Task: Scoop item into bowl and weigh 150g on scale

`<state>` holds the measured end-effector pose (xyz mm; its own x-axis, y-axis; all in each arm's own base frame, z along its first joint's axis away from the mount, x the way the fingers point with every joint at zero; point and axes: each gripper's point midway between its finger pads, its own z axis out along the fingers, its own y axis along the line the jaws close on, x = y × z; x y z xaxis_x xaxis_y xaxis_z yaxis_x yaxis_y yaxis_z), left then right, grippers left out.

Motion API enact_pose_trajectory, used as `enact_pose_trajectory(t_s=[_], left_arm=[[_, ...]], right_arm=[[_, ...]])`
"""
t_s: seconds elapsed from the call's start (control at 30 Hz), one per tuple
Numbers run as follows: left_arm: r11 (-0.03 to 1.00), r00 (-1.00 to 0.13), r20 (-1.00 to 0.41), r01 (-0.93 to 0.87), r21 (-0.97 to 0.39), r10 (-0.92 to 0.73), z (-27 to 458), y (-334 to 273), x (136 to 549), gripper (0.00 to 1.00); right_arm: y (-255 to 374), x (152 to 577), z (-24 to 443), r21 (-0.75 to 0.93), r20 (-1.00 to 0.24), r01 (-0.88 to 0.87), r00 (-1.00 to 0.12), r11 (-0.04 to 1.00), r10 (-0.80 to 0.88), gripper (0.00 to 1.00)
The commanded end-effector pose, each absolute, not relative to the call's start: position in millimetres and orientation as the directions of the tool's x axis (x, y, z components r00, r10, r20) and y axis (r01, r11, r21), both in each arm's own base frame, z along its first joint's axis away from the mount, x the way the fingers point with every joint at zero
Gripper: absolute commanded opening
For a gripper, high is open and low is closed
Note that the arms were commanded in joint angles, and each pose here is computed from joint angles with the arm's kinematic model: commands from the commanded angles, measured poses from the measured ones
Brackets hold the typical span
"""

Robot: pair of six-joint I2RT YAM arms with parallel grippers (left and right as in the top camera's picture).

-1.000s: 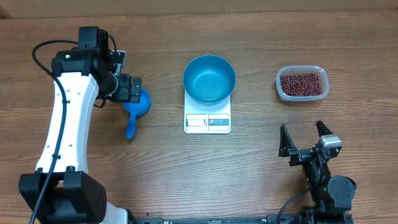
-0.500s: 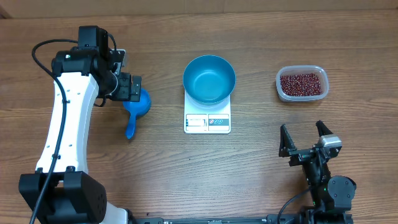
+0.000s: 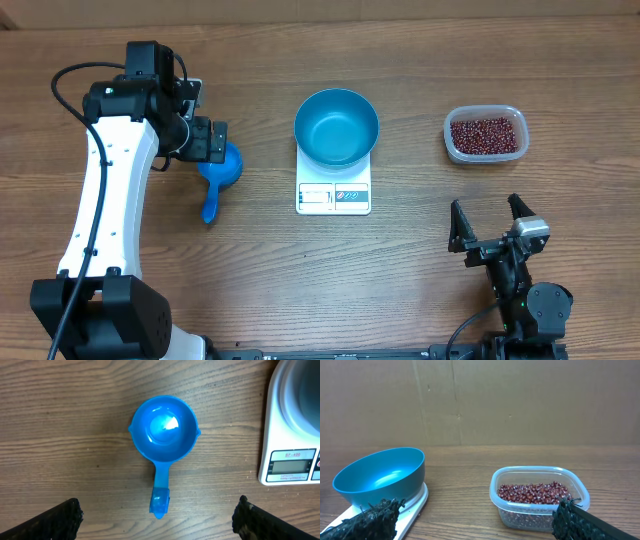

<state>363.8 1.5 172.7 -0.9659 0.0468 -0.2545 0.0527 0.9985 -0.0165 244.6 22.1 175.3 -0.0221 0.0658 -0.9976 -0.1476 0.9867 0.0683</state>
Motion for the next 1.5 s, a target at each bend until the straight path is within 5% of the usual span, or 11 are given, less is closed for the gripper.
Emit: enact_pose_trajectory(t_s=[0.0,1.47], left_arm=[[0.998,-0.957,-0.283,0.066,-0.021,0.057,178,2,373,1.00],[0.996,-0.985,-0.154,0.084,-0.001,0.083,71,8,418,1.00]], right_arm=[[20,245,173,0.063,-0.998,-0.139,-0.017,0.988,0.061,1.00],[20,245,173,0.063,-0.998,-0.139,-0.017,0.988,0.061,1.00]])
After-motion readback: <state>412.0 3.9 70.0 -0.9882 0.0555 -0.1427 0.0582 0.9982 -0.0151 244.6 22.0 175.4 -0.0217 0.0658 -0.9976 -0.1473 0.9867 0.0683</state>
